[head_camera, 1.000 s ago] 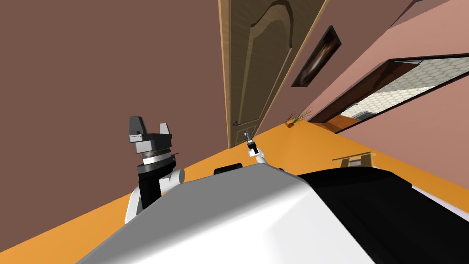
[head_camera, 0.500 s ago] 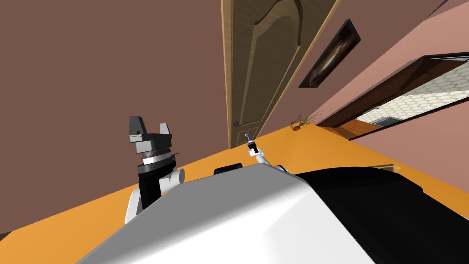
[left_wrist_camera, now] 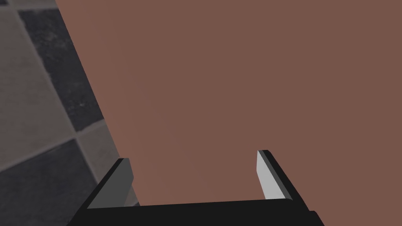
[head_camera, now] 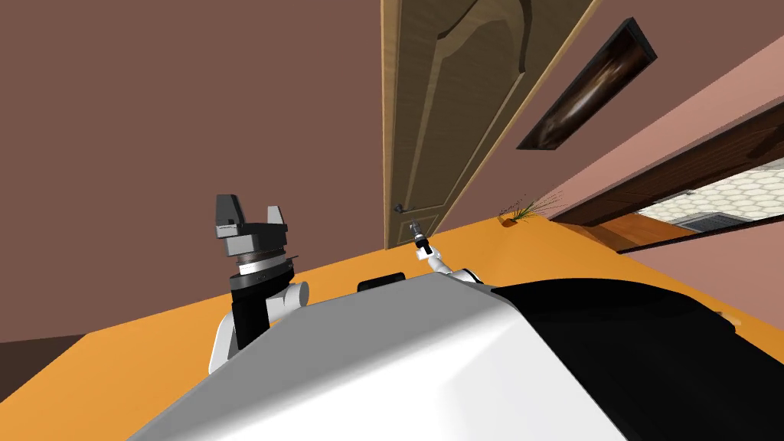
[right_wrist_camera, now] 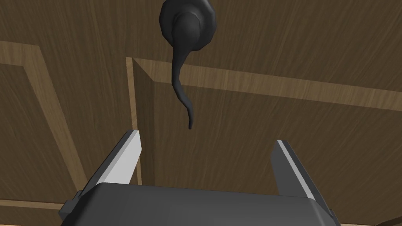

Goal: Pull the door open

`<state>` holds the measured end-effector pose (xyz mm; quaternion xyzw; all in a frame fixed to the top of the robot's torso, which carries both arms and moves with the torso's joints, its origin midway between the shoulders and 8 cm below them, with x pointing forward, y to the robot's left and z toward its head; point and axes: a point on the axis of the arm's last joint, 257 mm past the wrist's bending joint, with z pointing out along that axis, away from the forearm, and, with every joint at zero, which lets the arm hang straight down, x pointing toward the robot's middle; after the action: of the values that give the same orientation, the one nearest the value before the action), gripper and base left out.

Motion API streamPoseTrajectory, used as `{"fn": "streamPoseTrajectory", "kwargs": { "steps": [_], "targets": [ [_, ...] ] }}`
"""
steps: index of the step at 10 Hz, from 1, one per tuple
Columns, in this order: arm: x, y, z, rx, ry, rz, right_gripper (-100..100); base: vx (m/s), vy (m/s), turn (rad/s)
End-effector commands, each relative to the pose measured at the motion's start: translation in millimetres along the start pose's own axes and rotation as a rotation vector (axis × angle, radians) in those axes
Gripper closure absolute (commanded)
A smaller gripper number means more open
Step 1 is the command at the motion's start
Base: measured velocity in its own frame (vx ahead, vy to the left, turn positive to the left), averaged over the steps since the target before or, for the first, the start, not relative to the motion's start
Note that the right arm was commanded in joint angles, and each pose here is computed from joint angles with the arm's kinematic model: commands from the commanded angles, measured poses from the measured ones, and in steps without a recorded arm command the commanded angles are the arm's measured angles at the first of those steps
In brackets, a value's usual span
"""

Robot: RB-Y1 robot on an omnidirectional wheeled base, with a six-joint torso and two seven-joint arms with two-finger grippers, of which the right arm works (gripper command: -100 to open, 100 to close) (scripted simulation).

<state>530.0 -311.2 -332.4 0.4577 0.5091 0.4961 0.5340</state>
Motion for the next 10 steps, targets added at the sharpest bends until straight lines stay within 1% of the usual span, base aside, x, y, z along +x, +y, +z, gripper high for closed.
{"fn": "streamPoseTrajectory", "kwargs": {
  "steps": [1,2,5,6,7,8,10],
  "targets": [
    [-4.5,-8.1,-1.2,0.020,-0.004,-0.002,-100,-0.001,-0.098,0.161],
    [-6.7,-11.9,-0.7,0.030,-0.006,-0.002,-100,0.003,-0.084,0.228],
    [-11.8,-20.2,0.2,0.053,-0.012,-0.004,-100,-0.005,-0.062,0.139],
    [-14.4,-24.1,0.5,0.064,-0.015,-0.005,-100,-0.005,-0.065,0.256],
    [-13.0,-21.9,0.8,0.057,-0.013,-0.005,-100,-0.002,-0.030,0.000],
    [-36.8,-26.2,-8.9,0.063,-0.039,-0.004,-100,0.129,0.040,0.201],
    [-51.7,-28.2,-15.3,0.065,-0.055,-0.003,-100,0.172,0.058,0.098]
  ]
}}
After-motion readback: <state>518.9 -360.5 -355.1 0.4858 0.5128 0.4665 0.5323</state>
